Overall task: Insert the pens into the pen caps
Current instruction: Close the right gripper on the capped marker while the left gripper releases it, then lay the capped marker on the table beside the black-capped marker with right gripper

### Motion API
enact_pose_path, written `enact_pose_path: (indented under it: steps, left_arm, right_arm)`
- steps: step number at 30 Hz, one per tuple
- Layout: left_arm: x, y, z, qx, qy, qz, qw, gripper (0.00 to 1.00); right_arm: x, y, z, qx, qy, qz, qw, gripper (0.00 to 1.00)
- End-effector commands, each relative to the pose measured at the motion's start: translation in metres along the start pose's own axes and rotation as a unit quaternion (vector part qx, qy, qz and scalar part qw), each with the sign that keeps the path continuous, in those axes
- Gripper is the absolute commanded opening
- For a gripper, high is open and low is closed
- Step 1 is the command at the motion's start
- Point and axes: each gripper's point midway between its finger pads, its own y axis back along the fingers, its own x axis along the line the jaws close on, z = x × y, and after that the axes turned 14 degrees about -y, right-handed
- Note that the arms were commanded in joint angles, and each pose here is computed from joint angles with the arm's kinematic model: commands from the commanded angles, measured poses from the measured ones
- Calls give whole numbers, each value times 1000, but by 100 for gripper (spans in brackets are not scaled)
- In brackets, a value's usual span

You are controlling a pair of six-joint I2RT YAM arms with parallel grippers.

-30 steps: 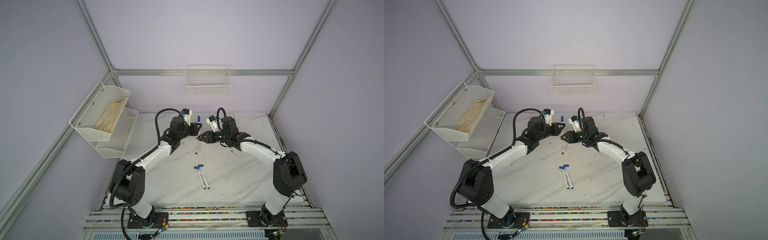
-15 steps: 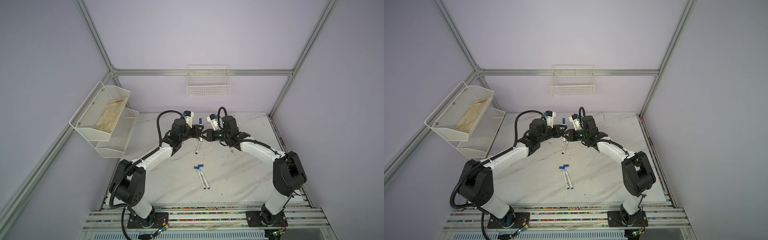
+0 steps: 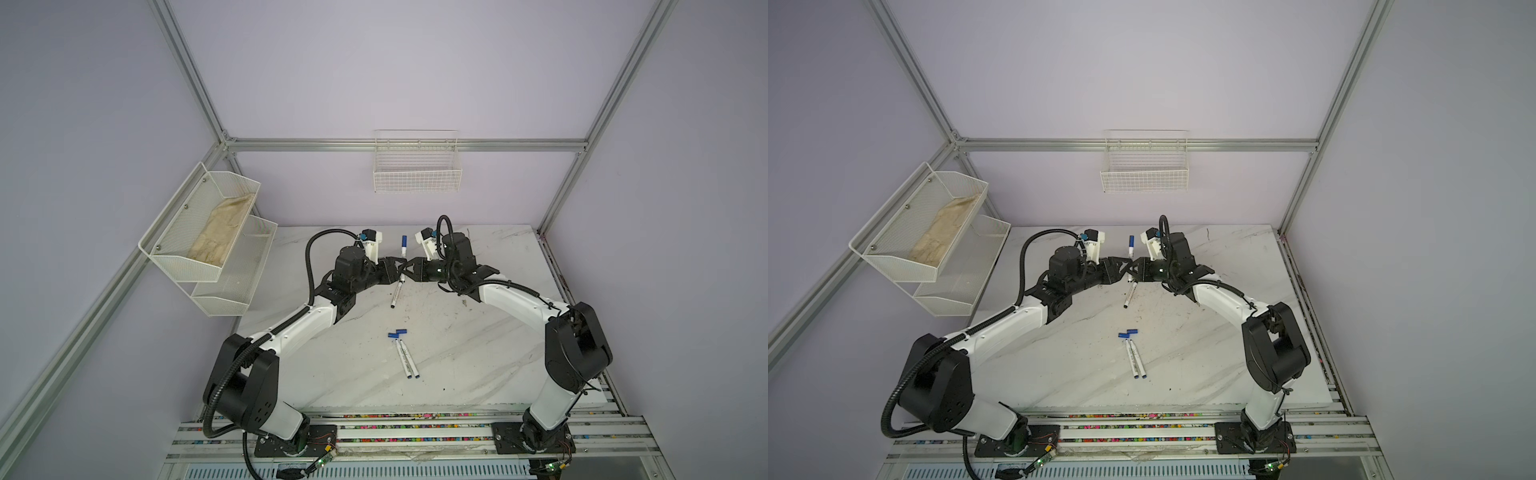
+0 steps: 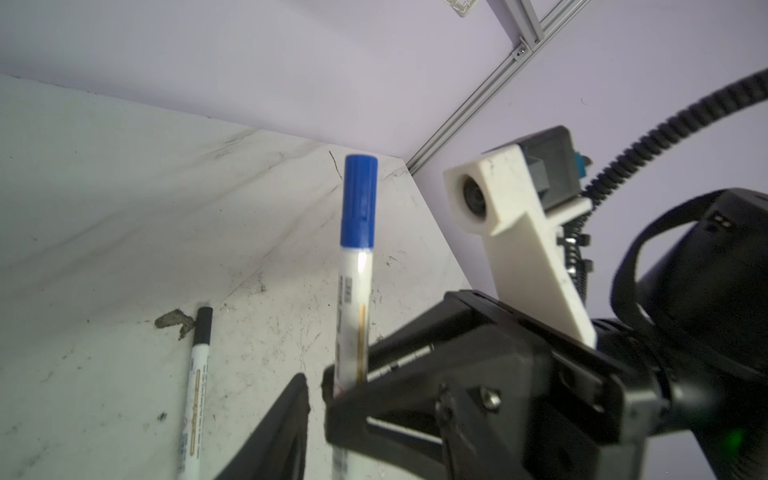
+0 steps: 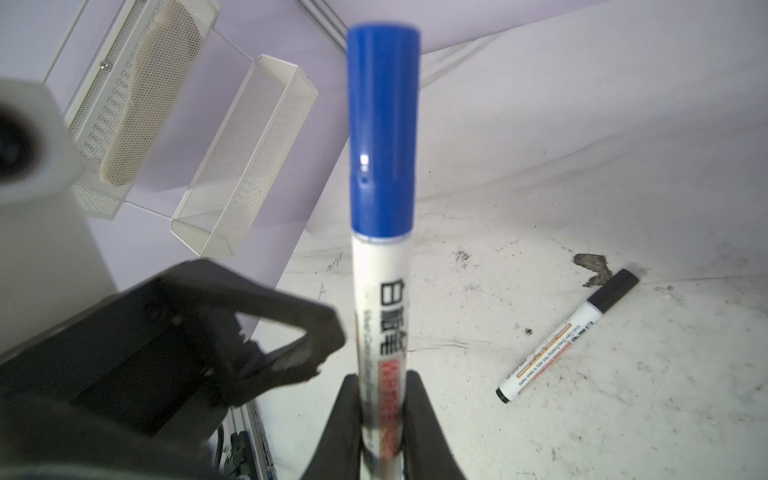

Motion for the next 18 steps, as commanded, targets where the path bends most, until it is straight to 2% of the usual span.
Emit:
enact_pose_path:
  steps: [1, 5, 9, 14, 18]
  left_arm:
    - [-16, 27, 5, -26, -27, -14, 999, 55]
    - [11, 47, -2, -21, -25, 76, 997, 58]
    - [40, 61, -15, 0, -29, 164, 986, 58]
    - [57, 67, -30, 21, -23, 205, 978, 58]
    - [61, 69, -36, 26, -16, 213, 977, 59]
  right_arm:
    - [-29, -6, -4, -2, -34, -52, 998, 2]
    - [-66, -12, -11, 17, -47, -133, 990, 2]
    - [-104, -20, -23, 42, -74, -207, 975, 2]
    - [-139, -32, -37, 79, -85, -262, 958, 2]
    - [-153, -41, -43, 90, -93, -270, 954, 2]
